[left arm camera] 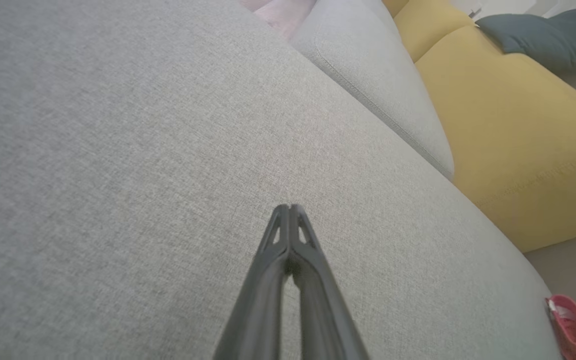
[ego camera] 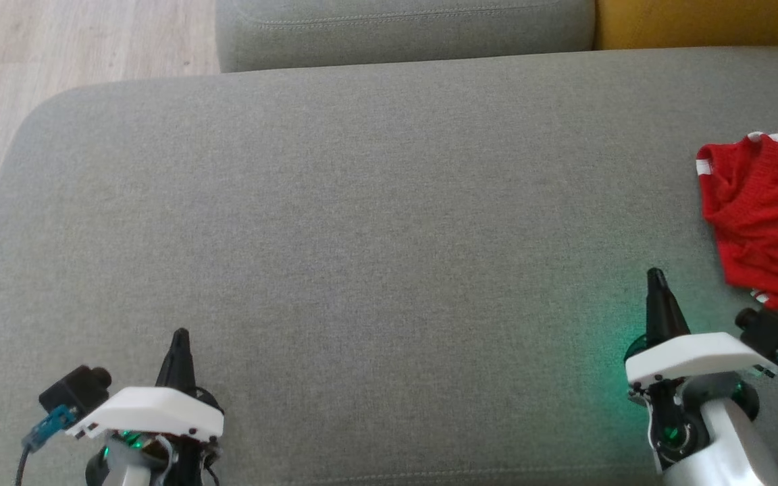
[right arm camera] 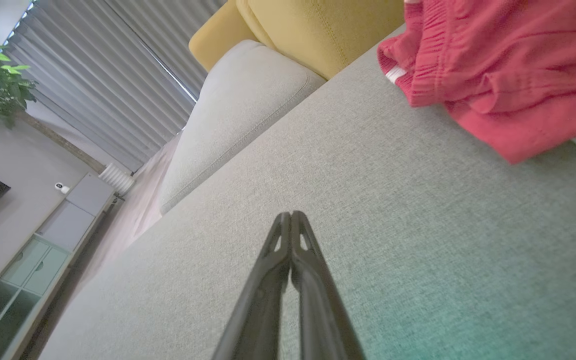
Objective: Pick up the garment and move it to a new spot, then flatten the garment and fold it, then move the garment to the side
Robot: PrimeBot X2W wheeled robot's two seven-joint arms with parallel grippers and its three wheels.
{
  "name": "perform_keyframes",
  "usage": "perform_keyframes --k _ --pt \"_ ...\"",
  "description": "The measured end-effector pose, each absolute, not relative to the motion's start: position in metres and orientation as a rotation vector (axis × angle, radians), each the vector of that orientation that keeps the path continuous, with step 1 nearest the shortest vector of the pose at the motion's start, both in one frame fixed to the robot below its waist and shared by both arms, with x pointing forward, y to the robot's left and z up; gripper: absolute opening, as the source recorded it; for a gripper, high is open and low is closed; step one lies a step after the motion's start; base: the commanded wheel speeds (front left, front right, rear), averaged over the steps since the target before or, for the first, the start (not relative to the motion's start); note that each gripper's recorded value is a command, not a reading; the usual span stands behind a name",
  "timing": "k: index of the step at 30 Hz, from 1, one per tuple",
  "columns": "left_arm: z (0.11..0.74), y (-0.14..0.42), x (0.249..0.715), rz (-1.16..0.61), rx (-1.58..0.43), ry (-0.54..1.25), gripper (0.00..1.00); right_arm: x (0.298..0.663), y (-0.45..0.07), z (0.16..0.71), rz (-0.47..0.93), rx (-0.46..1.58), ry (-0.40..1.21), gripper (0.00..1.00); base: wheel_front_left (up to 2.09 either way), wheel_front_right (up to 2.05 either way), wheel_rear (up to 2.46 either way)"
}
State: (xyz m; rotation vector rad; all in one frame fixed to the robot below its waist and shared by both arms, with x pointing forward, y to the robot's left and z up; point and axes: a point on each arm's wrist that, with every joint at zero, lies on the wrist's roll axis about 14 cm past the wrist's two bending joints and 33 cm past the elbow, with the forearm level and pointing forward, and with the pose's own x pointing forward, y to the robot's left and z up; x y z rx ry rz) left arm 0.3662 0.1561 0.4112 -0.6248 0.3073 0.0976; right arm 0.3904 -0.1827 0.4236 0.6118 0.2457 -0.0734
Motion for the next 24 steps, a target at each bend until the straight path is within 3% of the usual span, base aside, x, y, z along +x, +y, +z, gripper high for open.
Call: perform_keyframes --k 24 --pt "0.422 0.166 0.367 0.133 -0.921 0.289 0.0 0.388 -0.192 0.438 -0.124 0.908 0.198 0.0 0.0 0.0 0.0"
